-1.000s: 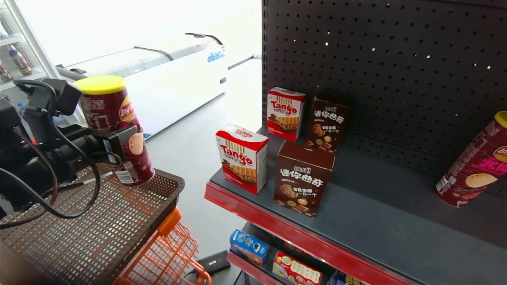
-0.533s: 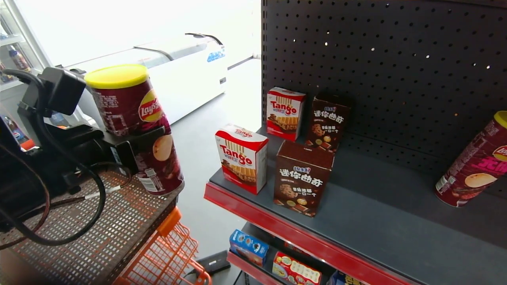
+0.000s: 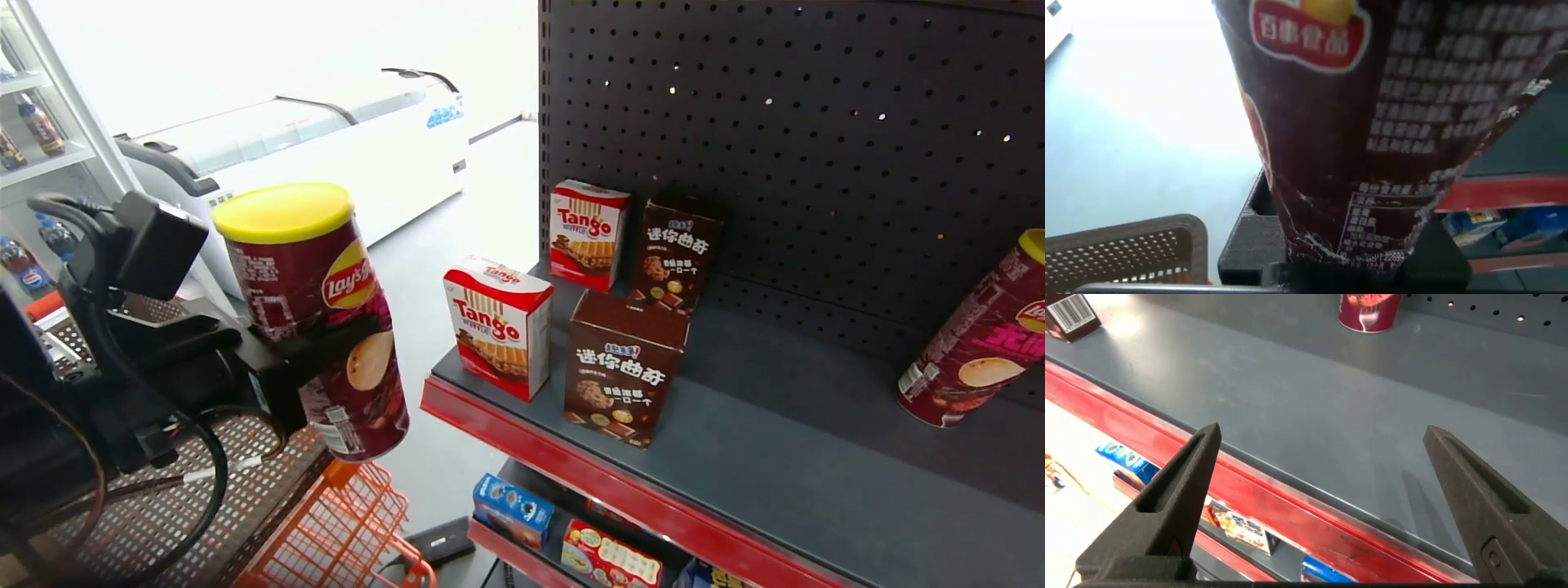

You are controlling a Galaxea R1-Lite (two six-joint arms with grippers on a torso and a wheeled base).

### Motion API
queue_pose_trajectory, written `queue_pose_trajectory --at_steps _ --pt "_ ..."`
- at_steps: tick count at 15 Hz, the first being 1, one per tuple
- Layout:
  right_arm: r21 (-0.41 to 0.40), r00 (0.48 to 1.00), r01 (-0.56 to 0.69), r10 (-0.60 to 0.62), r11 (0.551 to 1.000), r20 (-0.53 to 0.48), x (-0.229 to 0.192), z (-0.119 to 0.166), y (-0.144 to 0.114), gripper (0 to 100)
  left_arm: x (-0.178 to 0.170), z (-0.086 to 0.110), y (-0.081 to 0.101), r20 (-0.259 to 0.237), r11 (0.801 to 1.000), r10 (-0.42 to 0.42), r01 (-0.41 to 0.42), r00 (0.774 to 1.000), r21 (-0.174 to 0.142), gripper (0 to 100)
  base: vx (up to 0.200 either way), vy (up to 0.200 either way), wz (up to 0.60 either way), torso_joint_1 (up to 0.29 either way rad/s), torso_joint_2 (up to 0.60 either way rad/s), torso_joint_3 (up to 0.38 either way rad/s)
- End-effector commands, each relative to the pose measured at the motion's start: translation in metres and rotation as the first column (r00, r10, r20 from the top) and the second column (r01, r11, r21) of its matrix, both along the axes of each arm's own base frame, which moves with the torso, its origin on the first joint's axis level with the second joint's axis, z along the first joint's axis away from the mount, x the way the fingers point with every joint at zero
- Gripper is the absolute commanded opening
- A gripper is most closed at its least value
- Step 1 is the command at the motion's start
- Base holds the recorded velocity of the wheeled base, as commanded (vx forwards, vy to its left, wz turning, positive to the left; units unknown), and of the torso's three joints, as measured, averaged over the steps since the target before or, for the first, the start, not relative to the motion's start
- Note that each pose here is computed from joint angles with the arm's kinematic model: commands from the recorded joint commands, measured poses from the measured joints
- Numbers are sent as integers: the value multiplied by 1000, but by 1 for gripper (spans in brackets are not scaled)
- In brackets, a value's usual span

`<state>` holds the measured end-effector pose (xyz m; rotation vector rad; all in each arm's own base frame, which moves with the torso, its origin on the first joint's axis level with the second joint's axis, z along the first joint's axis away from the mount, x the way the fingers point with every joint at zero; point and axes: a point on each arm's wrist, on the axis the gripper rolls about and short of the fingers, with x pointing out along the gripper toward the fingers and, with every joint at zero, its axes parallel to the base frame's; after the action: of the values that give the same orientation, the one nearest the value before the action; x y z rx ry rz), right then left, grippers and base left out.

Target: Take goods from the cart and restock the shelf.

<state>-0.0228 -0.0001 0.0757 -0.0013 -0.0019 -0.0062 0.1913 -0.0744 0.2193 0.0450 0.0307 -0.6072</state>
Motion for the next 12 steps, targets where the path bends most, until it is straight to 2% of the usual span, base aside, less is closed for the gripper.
queue_pose_trajectory --at_steps 1,5,7,10,12 --pt "0 1000 0 0 1000 0 0 0 0 100 -22 -6 -1 0 998 -70 70 998 -2 0 0 0 0 0 0 0" --pt "0 1000 0 0 1000 0 0 0 0 100 -37 -7 -8 -28 988 -157 157 987 6 0 0 0 0 0 0 0" --pt "-2 1000 -2 2 1000 -2 0 0 0 100 -38 -8 -9 -34 973 -230 230 973 2 0 0 0 0 0 0 0" --pt "-2 1000 -2 2 1000 -2 0 0 0 100 -40 -11 -10 -44 963 -269 269 962 1 0 0 0 0 0 0 0" --pt "-2 1000 -2 2 1000 -2 0 0 0 100 -41 -13 -10 -50 946 -323 323 945 -3 0 0 0 0 0 0 0"
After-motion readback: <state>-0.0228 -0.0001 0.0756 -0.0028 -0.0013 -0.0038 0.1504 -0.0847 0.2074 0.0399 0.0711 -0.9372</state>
